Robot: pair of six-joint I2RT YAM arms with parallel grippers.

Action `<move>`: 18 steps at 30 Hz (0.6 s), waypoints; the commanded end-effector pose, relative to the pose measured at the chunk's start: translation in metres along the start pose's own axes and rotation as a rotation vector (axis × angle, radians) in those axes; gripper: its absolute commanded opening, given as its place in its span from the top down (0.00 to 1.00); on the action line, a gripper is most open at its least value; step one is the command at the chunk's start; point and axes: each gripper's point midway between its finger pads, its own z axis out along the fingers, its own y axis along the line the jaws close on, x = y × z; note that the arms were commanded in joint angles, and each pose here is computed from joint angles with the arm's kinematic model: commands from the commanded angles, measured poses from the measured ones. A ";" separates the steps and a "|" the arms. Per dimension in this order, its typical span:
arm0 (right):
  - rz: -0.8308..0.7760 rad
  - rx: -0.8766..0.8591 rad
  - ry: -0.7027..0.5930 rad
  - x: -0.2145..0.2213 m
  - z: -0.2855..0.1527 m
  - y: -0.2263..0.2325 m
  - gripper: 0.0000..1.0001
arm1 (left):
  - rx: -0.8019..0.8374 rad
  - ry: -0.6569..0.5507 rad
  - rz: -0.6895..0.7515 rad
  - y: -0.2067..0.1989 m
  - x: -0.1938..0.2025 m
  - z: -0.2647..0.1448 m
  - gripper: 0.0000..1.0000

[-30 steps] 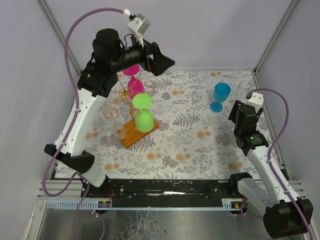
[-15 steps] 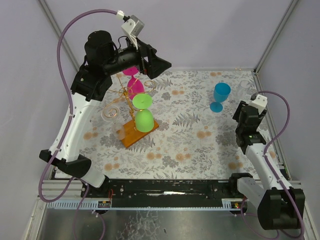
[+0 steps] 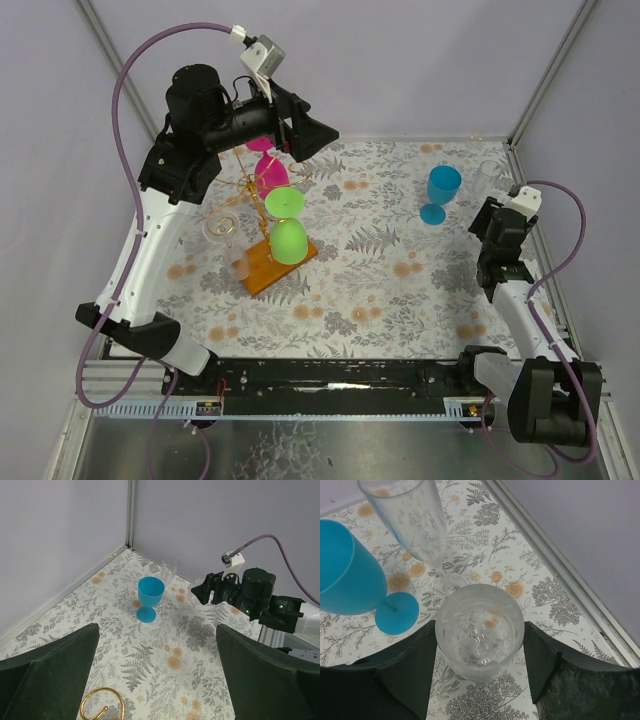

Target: Take the wine glass off the wine glass rack

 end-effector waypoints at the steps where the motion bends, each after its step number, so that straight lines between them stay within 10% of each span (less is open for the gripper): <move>1: 0.051 -0.043 -0.057 -0.015 0.009 0.009 0.72 | 0.017 -0.014 0.029 -0.005 -0.006 -0.008 0.00; 12: 0.043 -0.029 -0.044 -0.016 0.010 0.005 0.03 | 0.020 -0.001 0.030 -0.004 0.001 -0.011 0.00; 18: 0.029 -0.047 -0.057 -0.030 0.005 0.008 0.01 | 0.031 -0.005 0.024 -0.004 0.000 -0.009 0.00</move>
